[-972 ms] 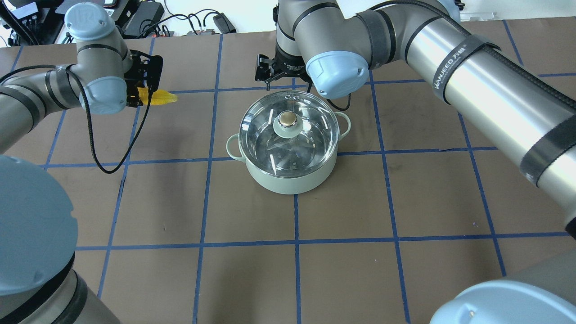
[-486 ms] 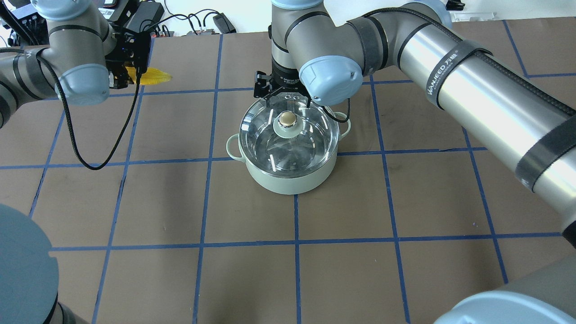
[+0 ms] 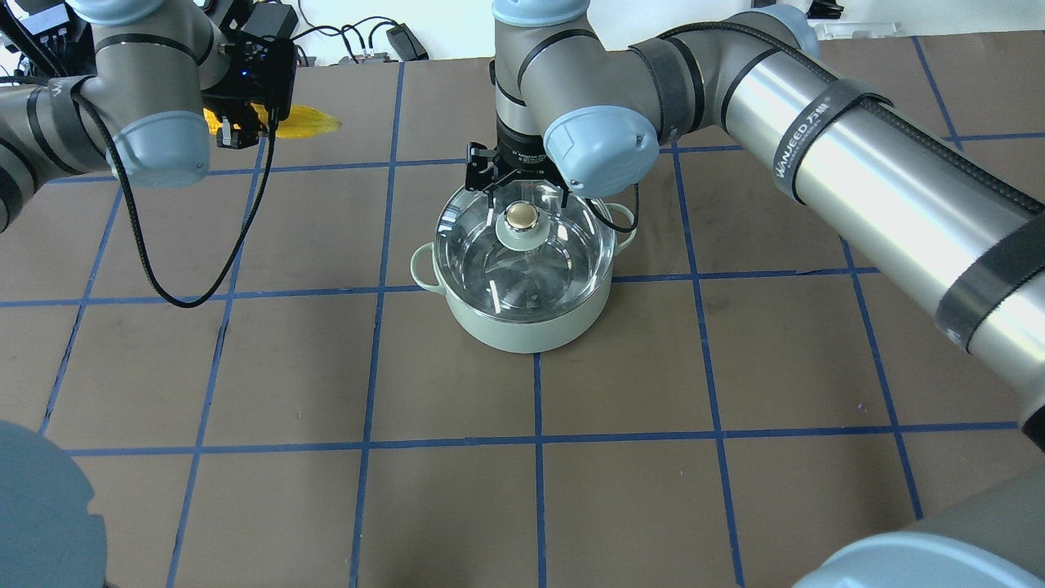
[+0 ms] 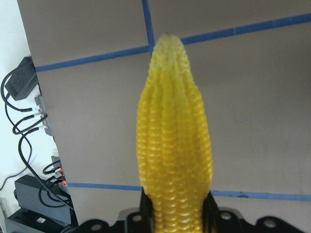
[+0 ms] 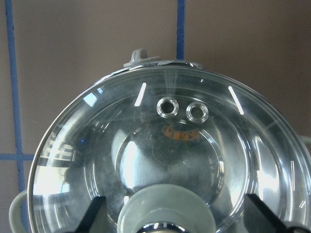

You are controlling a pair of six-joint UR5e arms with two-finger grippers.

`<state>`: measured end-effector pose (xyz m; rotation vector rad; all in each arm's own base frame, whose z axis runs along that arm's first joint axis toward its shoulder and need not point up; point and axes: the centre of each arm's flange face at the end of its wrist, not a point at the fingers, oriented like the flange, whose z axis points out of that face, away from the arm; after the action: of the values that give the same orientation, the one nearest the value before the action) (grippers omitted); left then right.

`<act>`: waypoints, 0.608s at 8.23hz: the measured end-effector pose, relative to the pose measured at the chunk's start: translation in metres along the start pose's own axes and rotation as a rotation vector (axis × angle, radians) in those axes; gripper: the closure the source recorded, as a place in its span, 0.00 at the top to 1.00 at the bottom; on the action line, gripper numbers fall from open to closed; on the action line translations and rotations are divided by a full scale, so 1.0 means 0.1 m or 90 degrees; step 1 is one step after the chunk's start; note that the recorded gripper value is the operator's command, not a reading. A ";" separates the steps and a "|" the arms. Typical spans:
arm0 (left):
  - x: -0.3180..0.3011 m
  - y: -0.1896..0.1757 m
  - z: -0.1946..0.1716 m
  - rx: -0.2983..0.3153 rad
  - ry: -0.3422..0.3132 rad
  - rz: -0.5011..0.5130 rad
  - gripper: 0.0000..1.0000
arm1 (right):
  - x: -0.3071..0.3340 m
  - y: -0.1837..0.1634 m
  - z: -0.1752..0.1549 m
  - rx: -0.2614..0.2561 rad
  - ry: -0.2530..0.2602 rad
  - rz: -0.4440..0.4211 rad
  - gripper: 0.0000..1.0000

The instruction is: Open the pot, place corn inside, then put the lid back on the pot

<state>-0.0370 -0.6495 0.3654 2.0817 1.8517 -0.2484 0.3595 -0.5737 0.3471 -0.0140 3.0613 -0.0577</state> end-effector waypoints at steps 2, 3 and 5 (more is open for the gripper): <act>-0.02 -0.26 -0.08 0.009 -0.008 0.021 0.00 | 0.01 0.02 0.05 -0.006 0.002 -0.007 1.00; -0.02 -0.33 -0.10 0.012 -0.010 0.020 0.00 | 0.01 0.03 0.06 -0.008 0.003 -0.007 1.00; -0.02 -0.45 -0.13 0.015 -0.012 0.019 0.00 | 0.01 0.03 0.07 -0.010 0.001 -0.005 1.00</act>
<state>-0.0827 -0.6430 0.3719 2.1138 1.8150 -0.2829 0.3587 -0.5707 0.3396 -0.0260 3.0640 -0.0332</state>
